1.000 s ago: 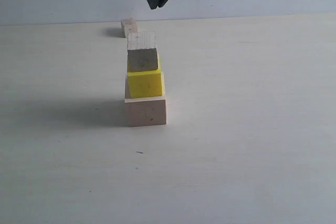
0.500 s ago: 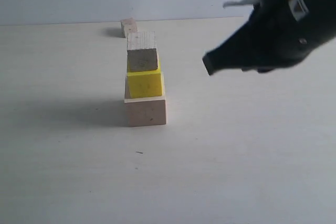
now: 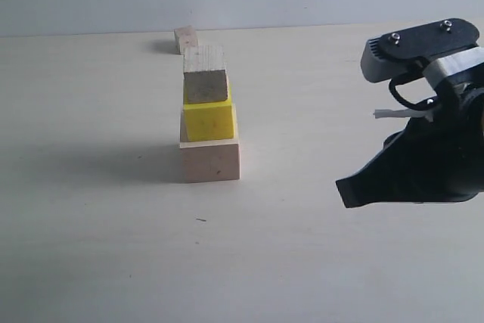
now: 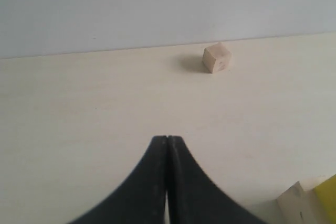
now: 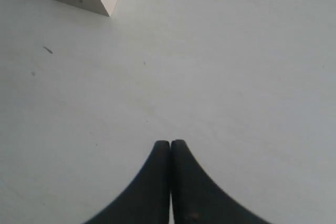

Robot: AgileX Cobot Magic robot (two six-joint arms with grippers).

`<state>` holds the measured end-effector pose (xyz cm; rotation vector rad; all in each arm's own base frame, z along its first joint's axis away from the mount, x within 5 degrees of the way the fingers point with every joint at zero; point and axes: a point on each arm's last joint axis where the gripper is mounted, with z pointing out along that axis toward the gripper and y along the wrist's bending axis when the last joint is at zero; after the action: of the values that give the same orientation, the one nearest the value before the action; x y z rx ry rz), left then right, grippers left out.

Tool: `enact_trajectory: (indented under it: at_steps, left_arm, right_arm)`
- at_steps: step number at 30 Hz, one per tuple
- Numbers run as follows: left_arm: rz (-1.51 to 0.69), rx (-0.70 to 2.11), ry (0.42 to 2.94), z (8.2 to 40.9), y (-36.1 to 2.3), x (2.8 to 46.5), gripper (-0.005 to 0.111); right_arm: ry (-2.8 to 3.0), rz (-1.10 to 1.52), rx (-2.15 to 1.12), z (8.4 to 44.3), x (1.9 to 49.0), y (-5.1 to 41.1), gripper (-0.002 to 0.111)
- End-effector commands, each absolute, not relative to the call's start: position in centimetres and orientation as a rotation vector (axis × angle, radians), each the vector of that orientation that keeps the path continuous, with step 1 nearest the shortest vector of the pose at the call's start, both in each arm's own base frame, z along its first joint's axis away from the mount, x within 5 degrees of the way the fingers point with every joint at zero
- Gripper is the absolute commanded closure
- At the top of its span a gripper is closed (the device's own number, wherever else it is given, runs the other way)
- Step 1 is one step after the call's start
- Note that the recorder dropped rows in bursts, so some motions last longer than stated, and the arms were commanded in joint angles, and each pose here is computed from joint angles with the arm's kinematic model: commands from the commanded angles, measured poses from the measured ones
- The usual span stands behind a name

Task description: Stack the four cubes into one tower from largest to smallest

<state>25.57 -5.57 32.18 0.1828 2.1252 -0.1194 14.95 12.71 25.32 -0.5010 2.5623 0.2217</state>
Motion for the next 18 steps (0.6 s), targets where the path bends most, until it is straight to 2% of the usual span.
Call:
enact_trajectory:
  at_steps: [1, 18]
  left_arm:
    - [-0.119, 0.307, 2.165, 30.8, -8.1, 29.4, 0.107]
    - [-0.022, 0.509, 2.156, 26.0, -12.2, 43.3, 0.107]
  right_arm:
    - [2.510, 0.238, -0.519, 25.7, 15.0, 12.7, 0.108]
    - [2.480, 0.213, -0.543, 25.8, 15.2, 12.6, 0.108]
